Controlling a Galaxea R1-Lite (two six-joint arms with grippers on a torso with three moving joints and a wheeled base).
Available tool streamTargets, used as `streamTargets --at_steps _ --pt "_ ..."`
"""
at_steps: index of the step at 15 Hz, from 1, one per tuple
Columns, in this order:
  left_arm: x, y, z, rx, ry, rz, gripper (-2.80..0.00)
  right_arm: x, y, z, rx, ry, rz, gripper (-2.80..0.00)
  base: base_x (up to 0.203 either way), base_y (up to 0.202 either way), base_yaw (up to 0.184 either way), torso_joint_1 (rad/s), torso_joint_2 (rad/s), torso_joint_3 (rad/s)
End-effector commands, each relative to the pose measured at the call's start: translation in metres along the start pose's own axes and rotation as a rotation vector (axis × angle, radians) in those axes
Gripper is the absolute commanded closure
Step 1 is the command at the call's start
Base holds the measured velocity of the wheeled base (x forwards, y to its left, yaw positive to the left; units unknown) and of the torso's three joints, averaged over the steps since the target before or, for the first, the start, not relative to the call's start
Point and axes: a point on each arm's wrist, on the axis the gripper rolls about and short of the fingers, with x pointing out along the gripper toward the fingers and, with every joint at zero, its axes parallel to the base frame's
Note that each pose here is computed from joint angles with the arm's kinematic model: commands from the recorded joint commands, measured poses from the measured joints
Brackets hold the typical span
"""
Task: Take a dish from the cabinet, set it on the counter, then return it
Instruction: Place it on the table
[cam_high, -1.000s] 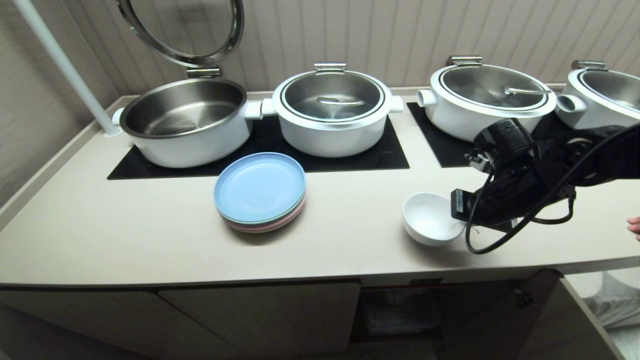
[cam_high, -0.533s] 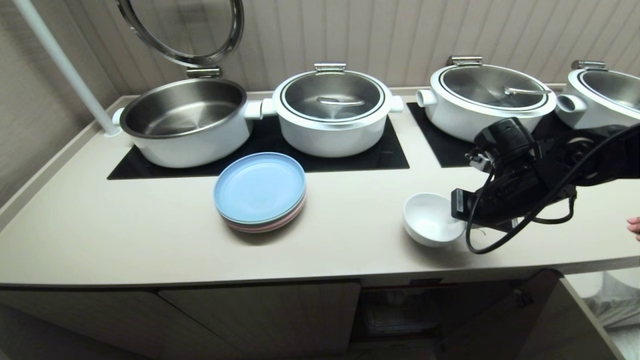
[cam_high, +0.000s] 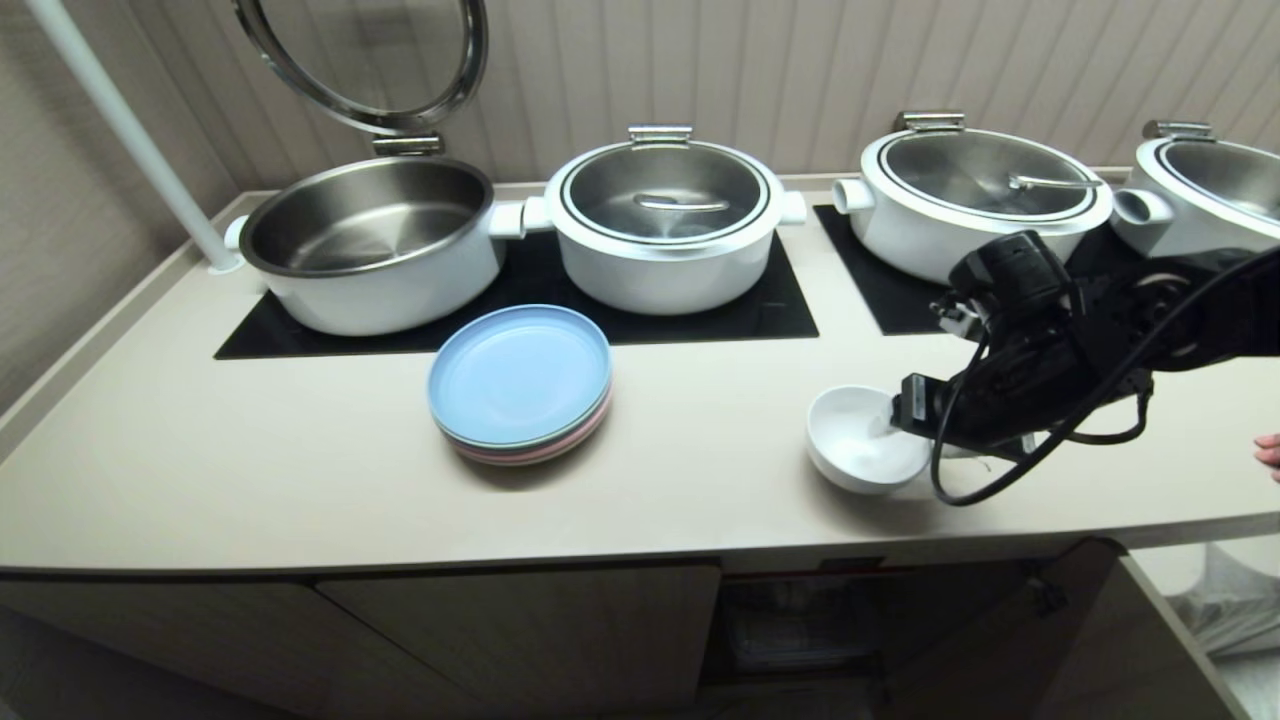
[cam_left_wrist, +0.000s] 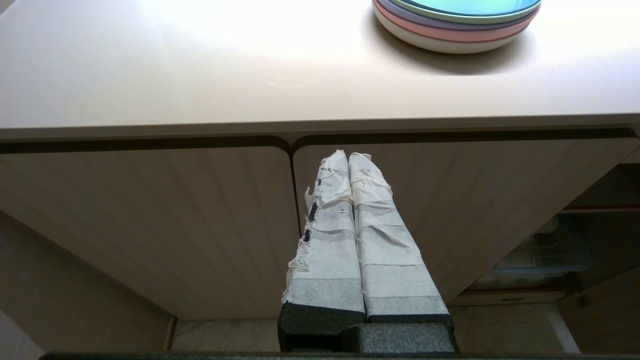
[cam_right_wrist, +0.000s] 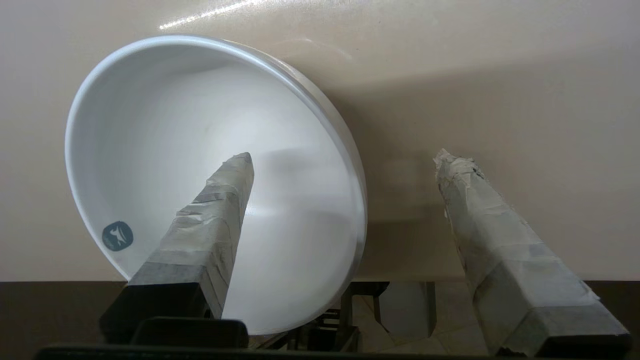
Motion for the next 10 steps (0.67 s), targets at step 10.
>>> streamTargets --at_steps 10 --pt "0.0 0.0 0.0 -0.001 0.0 0.001 0.0 -0.027 0.002 -0.002 -0.011 -0.043 0.025 -2.8 0.0 0.0 0.0 0.0 0.0 0.0"
